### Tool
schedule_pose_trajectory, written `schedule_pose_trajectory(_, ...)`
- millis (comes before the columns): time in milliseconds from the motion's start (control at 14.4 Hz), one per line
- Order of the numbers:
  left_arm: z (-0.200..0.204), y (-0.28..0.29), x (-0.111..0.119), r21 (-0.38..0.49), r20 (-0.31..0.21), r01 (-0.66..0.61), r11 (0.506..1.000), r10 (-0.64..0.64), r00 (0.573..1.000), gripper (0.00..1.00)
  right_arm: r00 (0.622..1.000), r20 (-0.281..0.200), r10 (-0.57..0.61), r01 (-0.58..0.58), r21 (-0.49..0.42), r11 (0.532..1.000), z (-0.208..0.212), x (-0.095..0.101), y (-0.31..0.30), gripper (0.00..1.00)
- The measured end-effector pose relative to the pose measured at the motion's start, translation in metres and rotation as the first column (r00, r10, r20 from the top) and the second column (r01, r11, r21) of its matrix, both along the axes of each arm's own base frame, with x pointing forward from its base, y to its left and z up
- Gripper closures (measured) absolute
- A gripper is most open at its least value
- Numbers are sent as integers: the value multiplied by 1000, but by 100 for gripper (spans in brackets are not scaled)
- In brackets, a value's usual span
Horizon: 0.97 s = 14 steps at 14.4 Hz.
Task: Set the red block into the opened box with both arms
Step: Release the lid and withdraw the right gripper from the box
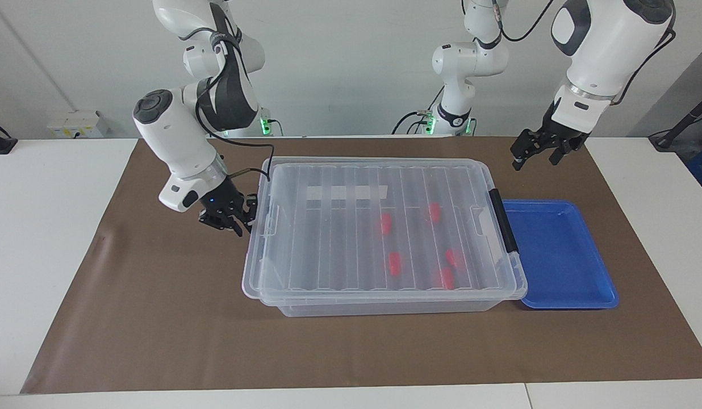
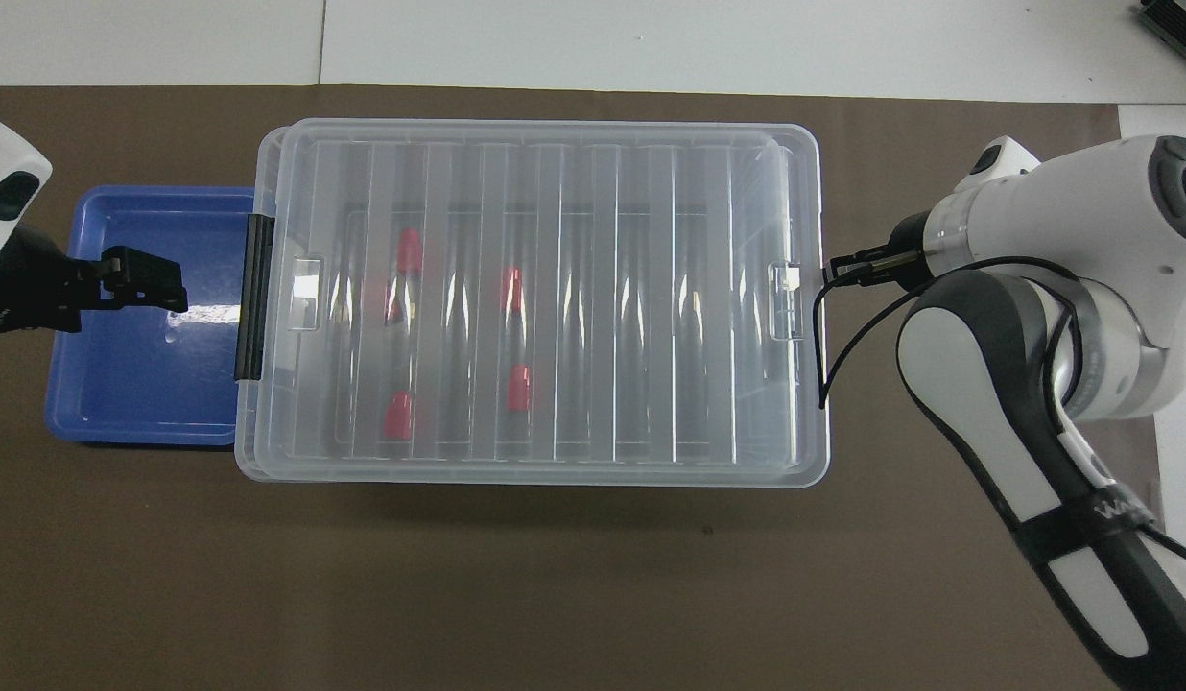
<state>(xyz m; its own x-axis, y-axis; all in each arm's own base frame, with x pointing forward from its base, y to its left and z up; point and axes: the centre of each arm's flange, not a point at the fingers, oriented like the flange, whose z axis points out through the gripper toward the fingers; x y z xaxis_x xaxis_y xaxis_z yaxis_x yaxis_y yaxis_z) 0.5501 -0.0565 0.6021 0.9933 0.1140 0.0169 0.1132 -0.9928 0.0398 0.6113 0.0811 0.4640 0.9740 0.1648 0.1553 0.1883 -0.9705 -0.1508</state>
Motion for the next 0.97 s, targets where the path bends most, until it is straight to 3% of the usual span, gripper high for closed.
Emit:
schedule_pose_trajectory(415,0,1,0,14,1,1,1000,-1,1000,0,995,-16,-99,95,-184,978,54,-16,-55,3)
schedule_pose_trajectory(692,0,1,0,15,1,2,1000,-2,1000,0,981,-64,-182,164,-222,961,94,-28,-65,0)
schedule_pose_trajectory(969,0,1,0,16,1,3,1000,-3,1000,0,958,-135,-251,219,-217,951,147,-52,-69,0)
